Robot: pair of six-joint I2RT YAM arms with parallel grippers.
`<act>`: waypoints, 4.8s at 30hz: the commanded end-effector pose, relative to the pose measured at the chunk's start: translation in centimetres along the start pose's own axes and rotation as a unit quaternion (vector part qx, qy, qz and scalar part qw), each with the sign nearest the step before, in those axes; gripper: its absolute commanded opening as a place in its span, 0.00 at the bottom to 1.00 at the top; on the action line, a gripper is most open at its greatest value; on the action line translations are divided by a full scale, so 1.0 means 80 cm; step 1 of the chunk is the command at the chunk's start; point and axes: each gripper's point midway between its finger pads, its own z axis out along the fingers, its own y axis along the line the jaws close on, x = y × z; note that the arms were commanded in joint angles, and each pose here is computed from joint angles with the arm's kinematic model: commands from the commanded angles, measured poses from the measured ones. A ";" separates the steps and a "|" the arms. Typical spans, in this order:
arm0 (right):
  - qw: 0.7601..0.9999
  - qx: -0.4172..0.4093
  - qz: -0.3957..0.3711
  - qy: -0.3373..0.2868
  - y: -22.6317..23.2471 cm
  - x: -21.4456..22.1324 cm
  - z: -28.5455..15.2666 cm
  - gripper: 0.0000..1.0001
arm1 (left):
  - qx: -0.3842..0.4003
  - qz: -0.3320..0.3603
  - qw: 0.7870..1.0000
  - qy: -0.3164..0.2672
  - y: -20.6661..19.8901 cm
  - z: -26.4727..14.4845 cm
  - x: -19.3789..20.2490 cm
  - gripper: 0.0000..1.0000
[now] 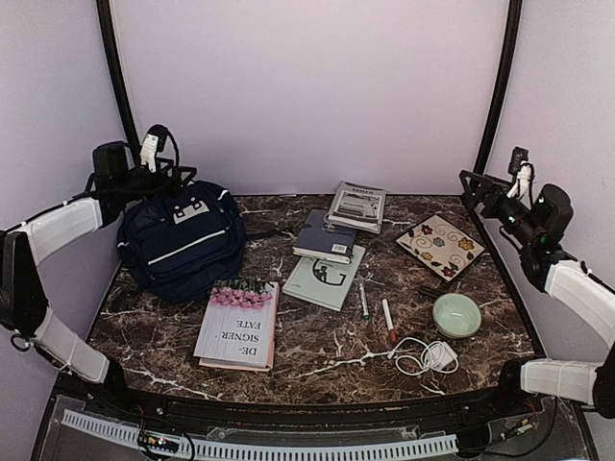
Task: Pack the student bag
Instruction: Pick up the student bag from the center of the board, then pass from the left arm to the right
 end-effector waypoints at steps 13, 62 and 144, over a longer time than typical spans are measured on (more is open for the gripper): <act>0.989 -0.072 0.062 0.114 0.079 0.070 -0.014 0.91 | 0.094 0.066 0.840 0.530 -0.078 0.016 0.336 0.99; 0.885 -0.057 0.152 0.435 0.182 0.262 0.008 0.75 | 0.430 0.140 0.860 0.235 -0.440 -0.136 0.150 0.00; 0.874 -0.378 -0.287 0.101 0.424 0.024 0.147 0.00 | 0.532 0.256 0.805 -0.062 -0.498 -0.246 0.004 0.74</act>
